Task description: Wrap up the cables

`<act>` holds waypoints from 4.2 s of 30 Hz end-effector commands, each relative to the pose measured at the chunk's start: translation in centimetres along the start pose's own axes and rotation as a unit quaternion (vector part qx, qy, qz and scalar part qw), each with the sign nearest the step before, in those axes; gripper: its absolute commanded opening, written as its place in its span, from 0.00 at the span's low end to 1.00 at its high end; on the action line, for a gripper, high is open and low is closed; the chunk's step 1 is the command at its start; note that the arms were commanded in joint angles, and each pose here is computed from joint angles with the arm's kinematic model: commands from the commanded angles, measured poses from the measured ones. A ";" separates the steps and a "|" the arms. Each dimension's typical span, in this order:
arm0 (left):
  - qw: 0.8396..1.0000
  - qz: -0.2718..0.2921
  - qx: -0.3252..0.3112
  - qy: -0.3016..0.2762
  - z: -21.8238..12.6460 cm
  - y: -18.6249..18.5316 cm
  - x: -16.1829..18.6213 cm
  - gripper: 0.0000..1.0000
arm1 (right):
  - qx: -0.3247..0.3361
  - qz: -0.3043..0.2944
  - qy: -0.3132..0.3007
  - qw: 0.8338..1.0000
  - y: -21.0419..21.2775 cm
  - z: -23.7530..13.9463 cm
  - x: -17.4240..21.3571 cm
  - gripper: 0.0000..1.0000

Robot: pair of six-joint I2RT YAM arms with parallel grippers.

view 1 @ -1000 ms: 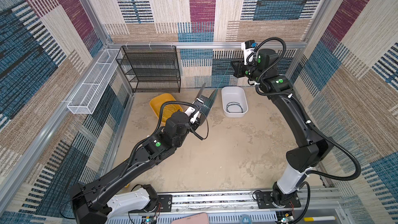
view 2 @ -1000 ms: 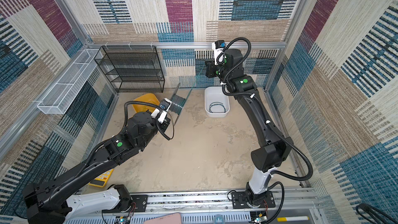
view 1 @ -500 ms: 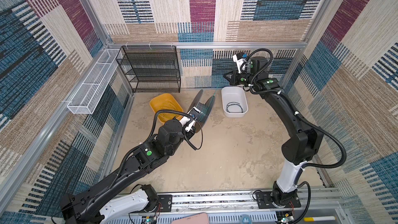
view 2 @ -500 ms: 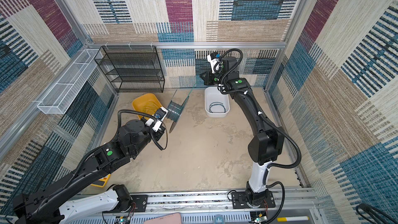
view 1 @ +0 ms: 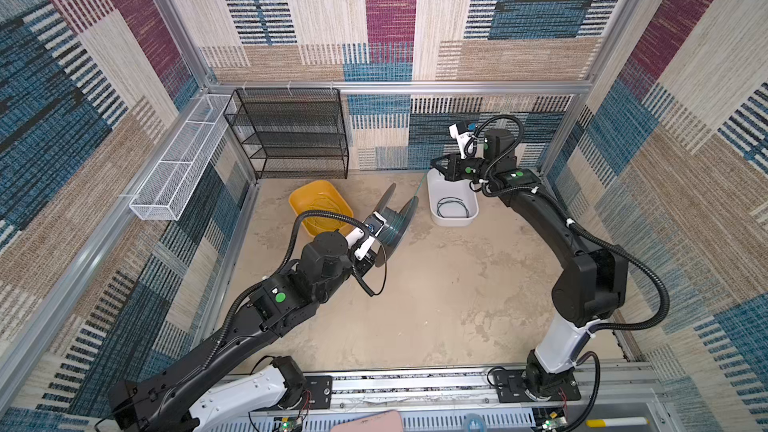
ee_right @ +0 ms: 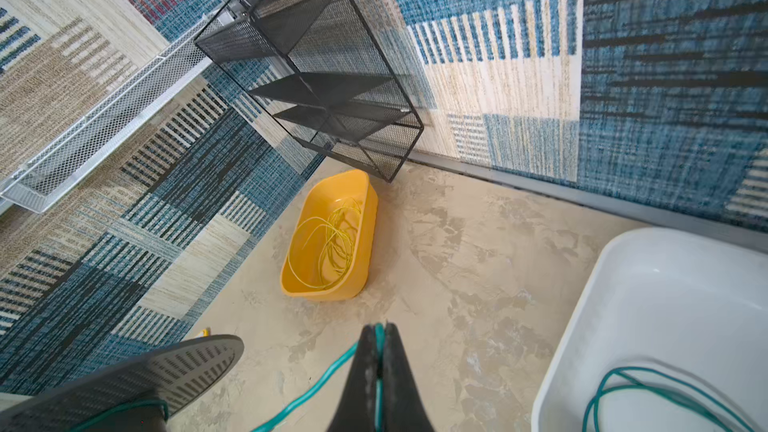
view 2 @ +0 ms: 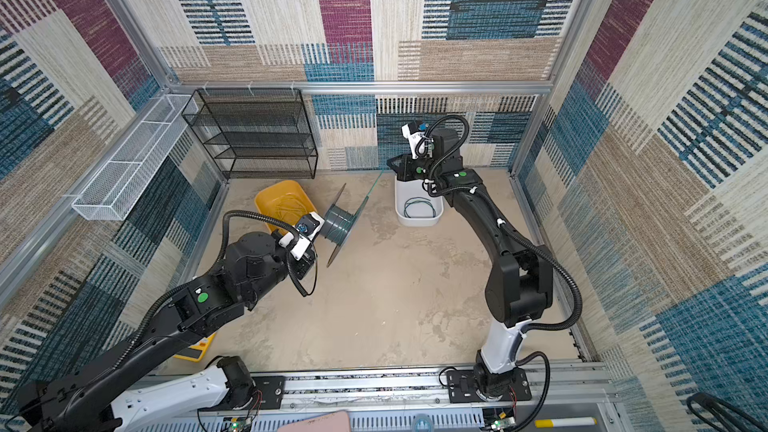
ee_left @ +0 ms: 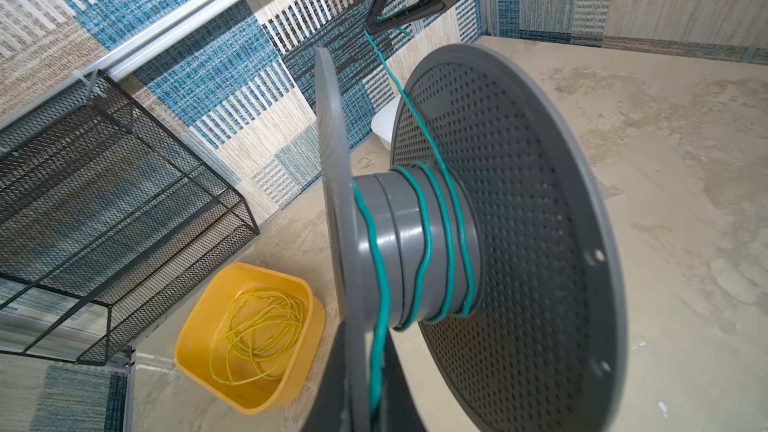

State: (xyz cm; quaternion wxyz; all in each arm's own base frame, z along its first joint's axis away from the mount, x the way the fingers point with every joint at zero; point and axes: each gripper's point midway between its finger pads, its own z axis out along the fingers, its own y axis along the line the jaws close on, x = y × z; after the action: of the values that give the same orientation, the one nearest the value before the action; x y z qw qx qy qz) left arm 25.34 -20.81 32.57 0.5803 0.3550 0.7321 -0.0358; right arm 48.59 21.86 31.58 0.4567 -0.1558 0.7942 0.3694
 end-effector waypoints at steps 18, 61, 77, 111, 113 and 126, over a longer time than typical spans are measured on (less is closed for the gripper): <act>0.963 -0.217 0.123 -0.103 -0.7 3.1 -6.8 0.00 | 0.077 0.008 -0.105 0.991 -5.3 -1.7 4.8 0.00; 0.907 -0.334 -0.246 -0.080 13.0 13.7 -6.8 0.00 | 0.001 -0.039 -0.147 0.988 17.0 -2.9 12.7 0.00; 0.954 -0.190 -0.231 -0.010 16.8 9.4 -4.2 0.00 | -0.036 -0.100 -0.149 0.983 21.6 -5.4 8.1 0.00; 0.942 -0.159 -0.270 0.117 14.1 -1.1 7.3 0.00 | -0.131 0.096 -0.023 0.986 16.5 -4.3 18.3 0.00; 0.943 -0.157 -0.268 0.117 14.4 -1.7 8.1 0.00 | -0.127 0.107 -0.017 0.986 16.2 -4.2 18.9 0.00; 0.956 -0.043 -0.274 0.096 15.3 -4.2 9.5 0.00 | -0.105 0.114 -0.016 0.988 15.2 -4.8 19.7 0.00</act>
State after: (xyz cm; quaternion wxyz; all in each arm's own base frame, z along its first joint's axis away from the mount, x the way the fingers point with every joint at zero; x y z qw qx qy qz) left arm 35.22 -27.57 18.92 0.5963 0.0763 0.7953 0.0783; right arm 24.98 29.09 15.38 0.3135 -0.0774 0.8379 0.4401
